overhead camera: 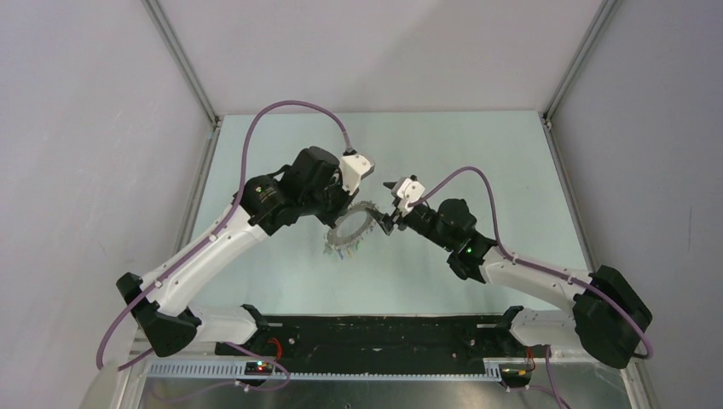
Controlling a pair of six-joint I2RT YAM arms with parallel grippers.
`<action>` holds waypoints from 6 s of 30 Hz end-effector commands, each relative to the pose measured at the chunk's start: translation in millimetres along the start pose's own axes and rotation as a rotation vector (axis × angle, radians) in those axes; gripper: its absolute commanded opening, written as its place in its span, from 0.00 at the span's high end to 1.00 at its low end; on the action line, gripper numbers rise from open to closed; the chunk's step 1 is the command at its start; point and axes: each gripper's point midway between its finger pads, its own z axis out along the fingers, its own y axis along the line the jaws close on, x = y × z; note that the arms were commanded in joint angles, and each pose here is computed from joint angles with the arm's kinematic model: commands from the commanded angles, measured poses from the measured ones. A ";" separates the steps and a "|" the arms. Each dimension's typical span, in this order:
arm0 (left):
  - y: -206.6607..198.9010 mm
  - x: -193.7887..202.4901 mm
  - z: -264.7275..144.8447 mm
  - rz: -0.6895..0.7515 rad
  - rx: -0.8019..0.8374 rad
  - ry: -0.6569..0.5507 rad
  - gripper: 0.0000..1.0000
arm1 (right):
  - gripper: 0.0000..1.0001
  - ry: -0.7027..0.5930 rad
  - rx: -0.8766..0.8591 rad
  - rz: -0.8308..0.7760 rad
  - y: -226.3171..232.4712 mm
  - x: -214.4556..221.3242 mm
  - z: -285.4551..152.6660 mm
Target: Remove the keys from the keyring
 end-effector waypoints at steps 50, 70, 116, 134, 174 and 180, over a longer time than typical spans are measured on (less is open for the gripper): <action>-10.9 -29.3 -19.5 0.035 0.067 -0.116 1.00 | 0.61 -0.184 -0.266 -0.033 59.8 -53.8 -11.7; -16.8 -24.3 -26.8 0.176 0.117 -0.140 1.00 | 0.64 -0.233 -0.304 -0.027 36.6 -79.1 -5.8; -15.8 -30.7 -47.3 0.244 0.092 -0.203 1.00 | 0.84 -0.137 -0.474 0.005 66.2 -63.1 -0.1; -21.0 -31.5 -52.9 0.264 0.122 -0.224 1.00 | 0.63 -0.126 -0.495 0.012 69.7 -59.9 -2.0; -18.4 -35.2 -55.5 0.273 0.103 -0.233 1.00 | 1.00 -0.113 -0.563 -0.036 92.8 -56.5 -8.3; -16.1 -35.3 -57.7 0.270 0.090 -0.237 1.00 | 1.00 -0.111 -0.528 -0.035 83.2 -60.1 -10.0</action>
